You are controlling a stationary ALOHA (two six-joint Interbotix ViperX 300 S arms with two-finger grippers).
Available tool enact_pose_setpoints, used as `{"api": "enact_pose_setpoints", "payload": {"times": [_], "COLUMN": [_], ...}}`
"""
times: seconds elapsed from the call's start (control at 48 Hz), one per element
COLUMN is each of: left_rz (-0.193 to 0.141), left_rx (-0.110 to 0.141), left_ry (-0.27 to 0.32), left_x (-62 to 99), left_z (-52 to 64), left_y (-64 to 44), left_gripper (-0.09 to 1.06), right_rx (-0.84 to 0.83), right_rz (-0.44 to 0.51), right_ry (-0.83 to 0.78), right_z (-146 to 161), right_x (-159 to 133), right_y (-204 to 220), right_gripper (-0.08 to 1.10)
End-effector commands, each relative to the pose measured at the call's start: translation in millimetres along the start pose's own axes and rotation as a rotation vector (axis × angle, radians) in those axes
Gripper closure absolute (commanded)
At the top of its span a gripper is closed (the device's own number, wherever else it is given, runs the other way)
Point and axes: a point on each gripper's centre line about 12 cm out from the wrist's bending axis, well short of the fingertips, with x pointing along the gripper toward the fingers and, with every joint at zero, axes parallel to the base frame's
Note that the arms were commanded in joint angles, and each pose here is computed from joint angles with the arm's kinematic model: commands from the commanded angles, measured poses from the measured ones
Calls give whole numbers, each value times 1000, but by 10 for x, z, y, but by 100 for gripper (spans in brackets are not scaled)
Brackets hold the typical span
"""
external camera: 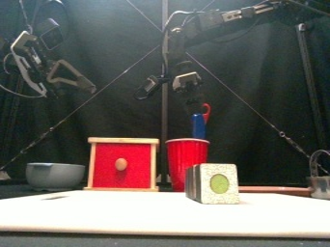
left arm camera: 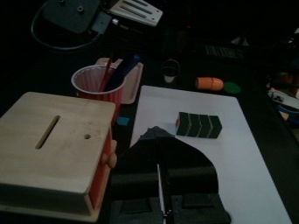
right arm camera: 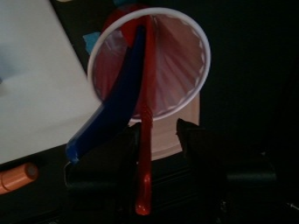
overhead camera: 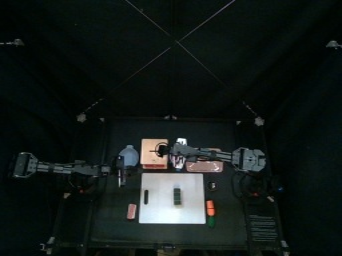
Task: Place sushi on board then cut the sushi with the knife then place the pieces on the plate
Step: Pick knife at handle with right hand
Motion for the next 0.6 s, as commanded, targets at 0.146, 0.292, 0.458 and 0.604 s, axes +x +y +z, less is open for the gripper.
{"api": "enact_pose_setpoints", "payload": {"times": [0.146, 0.292, 0.458, 0.604], "left_rz": [12, 17, 17, 20], "left_rx": [-1, -2, -1, -2], "left_ry": [-7, -4, -6, -6], "left_x": [6, 4, 4, 4], "left_z": [17, 10, 12, 12], "left_y": [27, 38, 41, 45], "left_gripper": [99, 99, 99, 99], "right_rx": [24, 29, 35, 46], "right_rz": [28, 38, 35, 42], "right_ry": [-37, -32, -41, -50], "right_z": [-26, -34, -20, -21], "right_x": [-137, -122, -147, -196], "right_y": [-76, -89, -120, -158], "right_gripper": [39, 49, 63, 76]}}
